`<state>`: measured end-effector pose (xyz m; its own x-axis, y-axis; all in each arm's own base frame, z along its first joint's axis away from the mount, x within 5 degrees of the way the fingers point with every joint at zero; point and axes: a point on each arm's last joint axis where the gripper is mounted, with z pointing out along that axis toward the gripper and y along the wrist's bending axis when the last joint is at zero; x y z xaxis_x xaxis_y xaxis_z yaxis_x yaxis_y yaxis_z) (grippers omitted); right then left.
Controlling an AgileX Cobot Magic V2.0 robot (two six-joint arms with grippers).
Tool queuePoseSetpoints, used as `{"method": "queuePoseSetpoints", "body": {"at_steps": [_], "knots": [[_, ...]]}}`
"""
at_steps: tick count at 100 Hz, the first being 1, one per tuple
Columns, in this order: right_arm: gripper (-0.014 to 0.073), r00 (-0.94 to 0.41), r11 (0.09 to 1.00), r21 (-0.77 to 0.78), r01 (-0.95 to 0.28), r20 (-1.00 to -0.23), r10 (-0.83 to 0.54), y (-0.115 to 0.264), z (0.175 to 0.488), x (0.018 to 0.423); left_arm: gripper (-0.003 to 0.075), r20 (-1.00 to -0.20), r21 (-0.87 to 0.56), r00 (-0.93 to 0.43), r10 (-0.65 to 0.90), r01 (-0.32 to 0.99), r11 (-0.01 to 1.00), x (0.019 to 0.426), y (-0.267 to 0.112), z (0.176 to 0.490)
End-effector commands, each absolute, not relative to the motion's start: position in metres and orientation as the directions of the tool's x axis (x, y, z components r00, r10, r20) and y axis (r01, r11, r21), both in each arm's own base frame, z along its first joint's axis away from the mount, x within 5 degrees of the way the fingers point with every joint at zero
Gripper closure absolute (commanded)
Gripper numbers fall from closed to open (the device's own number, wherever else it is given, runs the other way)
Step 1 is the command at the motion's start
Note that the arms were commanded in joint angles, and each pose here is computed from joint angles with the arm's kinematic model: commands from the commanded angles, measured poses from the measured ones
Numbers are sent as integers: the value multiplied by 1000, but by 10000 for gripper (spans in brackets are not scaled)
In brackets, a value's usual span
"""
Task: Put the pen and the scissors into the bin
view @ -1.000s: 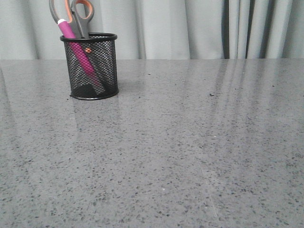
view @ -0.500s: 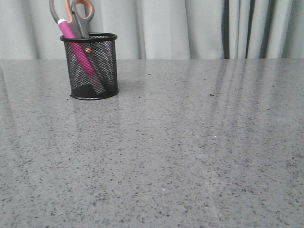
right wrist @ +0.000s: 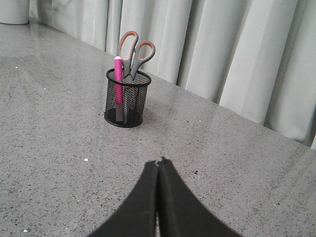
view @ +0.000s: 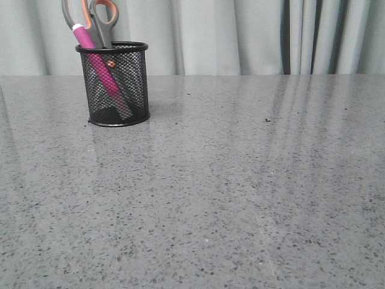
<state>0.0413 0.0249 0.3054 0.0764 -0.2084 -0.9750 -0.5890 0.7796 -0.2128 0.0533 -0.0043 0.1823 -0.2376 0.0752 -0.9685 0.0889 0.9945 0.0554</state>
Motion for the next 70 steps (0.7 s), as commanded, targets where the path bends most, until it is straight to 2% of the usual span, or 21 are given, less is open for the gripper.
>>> {"method": "queuePoseSetpoints", "body": {"at_steps": [1,11,21,31,41,59,64,70], "knots": [[665,165,782,-232,-579,-972,-167,25,319,40,739,-978,30,-203,46,81,996,54,-4,174],[665,152,780,-238,-580,-971,-183,27,312,42,739,-978,30,-203,46,81,996,54,-4,174],[665,135,819,-244,-520,-970,-204,27,297,48,739,-978,30,-203,46,81,996,54,-4,174],[665,137,902,-174,-395,-982,-129,25,281,57,739,-978,30,-203,46,81,996,54,-4,174],[665,147,954,-166,-248,-980,-132,18,257,65,739,-978,30,-203,46,81,996,54,-4,174],[665,29,993,-63,-98,-998,-61,7,204,66,739,-978,30,-203,46,81,996,54,-4,174],[665,-37,995,-61,-75,-997,-64,4,198,63,739,-978,30,-203,46,81,996,54,-4,174],[665,-43,997,-47,-58,-998,-50,3,196,59,739,-978,30,-203,46,81,996,54,-4,174]]}}
